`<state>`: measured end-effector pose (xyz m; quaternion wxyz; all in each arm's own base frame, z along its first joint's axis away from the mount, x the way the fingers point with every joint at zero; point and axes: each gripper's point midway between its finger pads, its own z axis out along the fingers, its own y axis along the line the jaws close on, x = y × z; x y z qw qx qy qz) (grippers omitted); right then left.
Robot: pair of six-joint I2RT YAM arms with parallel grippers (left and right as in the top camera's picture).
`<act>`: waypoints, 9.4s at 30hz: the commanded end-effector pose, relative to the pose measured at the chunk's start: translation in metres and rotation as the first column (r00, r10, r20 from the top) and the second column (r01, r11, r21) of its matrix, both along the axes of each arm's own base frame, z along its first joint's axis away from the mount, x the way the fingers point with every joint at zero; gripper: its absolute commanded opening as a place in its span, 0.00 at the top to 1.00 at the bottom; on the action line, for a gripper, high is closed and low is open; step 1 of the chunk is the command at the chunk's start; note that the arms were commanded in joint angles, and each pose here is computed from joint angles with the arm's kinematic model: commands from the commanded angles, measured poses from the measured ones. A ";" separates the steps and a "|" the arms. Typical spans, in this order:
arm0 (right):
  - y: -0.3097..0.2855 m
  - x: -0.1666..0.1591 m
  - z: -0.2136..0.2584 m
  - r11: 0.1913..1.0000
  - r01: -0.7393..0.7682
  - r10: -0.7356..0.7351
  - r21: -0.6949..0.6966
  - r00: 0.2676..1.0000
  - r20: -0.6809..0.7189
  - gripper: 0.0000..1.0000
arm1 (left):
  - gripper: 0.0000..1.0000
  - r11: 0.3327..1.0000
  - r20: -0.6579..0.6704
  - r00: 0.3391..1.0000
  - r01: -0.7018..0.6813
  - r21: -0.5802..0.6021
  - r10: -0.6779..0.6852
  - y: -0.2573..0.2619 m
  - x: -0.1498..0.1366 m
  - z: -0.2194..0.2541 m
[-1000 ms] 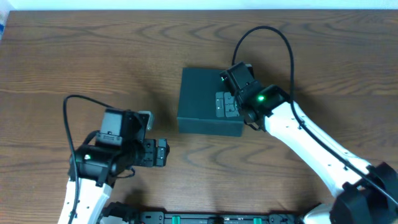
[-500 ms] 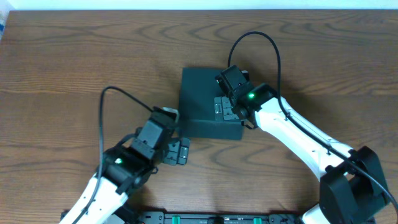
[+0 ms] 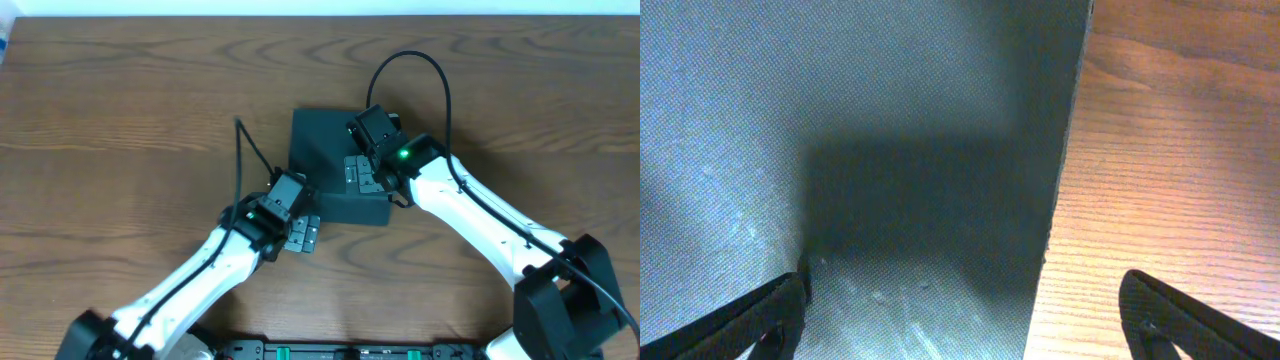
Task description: Pack container
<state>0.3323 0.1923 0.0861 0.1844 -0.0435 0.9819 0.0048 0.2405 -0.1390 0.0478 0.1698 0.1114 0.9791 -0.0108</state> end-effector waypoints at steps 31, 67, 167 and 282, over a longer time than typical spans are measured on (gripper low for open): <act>-0.005 -0.002 -0.014 0.999 0.002 -0.004 -0.033 0.999 -0.032 0.01 | 0.04 0.993 0.150 0.987 -0.078 0.085 0.065 -0.003 0.053 -0.034; -0.079 -0.008 0.064 0.969 0.246 -0.244 -0.007 0.964 0.106 0.01 | 0.05 0.913 0.237 0.882 -0.402 -0.073 0.408 0.098 0.088 0.036; -0.090 0.014 -0.006 0.956 0.290 -0.284 0.040 0.953 -0.109 0.01 | 0.04 0.923 0.341 0.858 -0.354 -0.149 0.384 0.078 0.143 0.027; -0.137 -0.070 0.207 0.984 0.090 -0.159 0.153 0.829 0.536 0.01 | 0.05 0.967 0.428 0.869 -0.250 -0.052 0.248 0.082 0.081 0.216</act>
